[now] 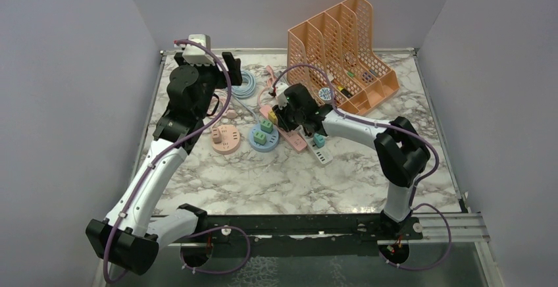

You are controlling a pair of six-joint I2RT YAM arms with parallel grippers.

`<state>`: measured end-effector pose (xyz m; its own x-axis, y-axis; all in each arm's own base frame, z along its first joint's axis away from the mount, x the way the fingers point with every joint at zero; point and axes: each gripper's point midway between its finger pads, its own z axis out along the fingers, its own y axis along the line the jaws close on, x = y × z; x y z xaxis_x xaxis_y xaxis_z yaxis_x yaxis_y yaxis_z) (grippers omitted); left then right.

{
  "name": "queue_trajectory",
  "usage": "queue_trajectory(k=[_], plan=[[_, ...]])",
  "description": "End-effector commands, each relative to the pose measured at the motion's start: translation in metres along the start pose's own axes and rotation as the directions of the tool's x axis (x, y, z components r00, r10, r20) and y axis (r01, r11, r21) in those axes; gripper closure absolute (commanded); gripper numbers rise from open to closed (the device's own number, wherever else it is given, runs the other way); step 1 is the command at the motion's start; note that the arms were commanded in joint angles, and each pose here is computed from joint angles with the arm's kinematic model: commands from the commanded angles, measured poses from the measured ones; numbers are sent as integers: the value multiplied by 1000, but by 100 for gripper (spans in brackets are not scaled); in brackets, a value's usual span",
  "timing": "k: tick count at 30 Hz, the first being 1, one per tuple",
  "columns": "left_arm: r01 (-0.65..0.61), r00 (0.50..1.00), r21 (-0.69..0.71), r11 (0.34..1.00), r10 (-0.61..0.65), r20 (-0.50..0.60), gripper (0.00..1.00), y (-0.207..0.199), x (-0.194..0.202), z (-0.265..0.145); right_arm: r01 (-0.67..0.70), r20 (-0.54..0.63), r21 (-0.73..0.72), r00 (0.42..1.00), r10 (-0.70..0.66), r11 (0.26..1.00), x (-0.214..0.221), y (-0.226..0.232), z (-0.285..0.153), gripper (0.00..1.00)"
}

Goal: Insert the plug

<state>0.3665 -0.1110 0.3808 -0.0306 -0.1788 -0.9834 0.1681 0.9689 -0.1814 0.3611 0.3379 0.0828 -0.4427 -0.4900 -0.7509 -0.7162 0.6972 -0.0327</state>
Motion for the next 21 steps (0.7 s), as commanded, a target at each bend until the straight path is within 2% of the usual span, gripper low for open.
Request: queue_trajectory(k=[1, 7, 18, 21], plan=[[-4, 998, -26, 1000, 6, 57, 1, 5, -24, -8, 34, -205, 13, 978, -31, 999, 71, 4, 18, 99], [-9, 998, -29, 1000, 11, 62, 1, 6, -25, -8, -28, -288, -3, 957, 26, 1000, 108, 16, 28, 99], [-23, 999, -22, 999, 24, 44, 1, 5, -20, -5, 2, -439, 37, 898, 15, 999, 188, 25, 43, 99], [-26, 999, -24, 999, 27, 36, 1, 5, -17, -5, -17, -453, 36, 891, 31, 999, 197, 28, 44, 99]])
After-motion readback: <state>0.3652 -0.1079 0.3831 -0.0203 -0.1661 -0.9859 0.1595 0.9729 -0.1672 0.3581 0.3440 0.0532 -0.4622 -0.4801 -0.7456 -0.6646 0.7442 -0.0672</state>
